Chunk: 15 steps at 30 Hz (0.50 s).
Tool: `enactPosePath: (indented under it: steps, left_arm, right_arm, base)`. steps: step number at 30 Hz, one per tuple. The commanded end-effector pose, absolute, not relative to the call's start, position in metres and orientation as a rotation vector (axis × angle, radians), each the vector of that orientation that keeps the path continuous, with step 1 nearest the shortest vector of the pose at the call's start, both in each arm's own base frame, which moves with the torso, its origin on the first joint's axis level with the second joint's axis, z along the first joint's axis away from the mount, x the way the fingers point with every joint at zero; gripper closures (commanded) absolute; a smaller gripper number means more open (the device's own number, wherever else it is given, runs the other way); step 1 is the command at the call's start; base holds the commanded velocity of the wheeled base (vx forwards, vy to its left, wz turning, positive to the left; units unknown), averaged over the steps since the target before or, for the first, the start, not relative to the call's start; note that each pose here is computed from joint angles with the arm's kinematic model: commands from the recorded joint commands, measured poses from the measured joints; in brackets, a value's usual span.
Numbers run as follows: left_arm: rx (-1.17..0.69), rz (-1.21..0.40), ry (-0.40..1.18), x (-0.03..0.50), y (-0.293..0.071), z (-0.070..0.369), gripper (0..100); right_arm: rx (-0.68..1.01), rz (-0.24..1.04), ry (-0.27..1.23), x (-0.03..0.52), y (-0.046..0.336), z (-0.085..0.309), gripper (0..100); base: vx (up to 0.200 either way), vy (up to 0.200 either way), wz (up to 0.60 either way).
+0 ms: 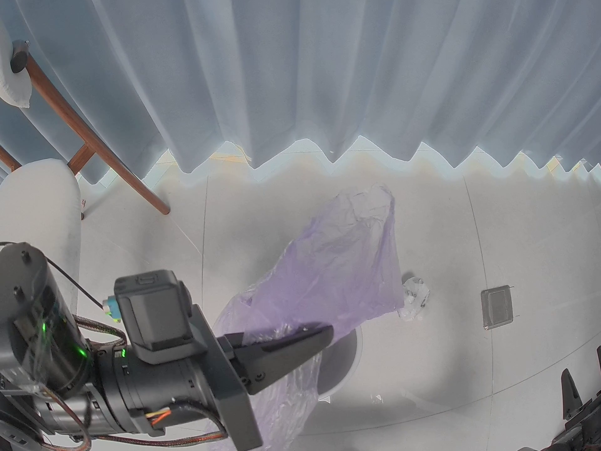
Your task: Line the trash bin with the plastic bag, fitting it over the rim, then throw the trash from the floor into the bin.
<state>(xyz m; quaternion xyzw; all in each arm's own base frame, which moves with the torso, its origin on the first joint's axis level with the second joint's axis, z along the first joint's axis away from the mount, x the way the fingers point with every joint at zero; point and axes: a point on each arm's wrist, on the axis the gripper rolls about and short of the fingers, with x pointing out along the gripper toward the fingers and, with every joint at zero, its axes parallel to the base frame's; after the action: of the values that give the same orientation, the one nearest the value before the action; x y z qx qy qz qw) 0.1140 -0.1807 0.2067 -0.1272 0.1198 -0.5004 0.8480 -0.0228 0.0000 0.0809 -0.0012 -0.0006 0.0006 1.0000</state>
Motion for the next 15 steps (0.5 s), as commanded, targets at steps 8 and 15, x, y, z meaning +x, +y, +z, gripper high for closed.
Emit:
enactPosePath:
  steps: [8, 15]
  left_arm:
    - [-0.274, -1.125, 0.25, 0.0982, -0.1815, 0.2093, 100]
    - [-0.252, -1.117, 0.267, 0.098, -0.1792, 0.2024, 100]
  right_arm:
    - [-0.003, 0.002, -0.003, -0.0229, 0.0, 0.0761, 0]
    - [-0.003, 0.002, -0.003, -0.0229, 0.0, 0.0761, 0]
  base:
    - [0.0, 0.0, 0.0]
    - [0.0, 0.0, 0.0]
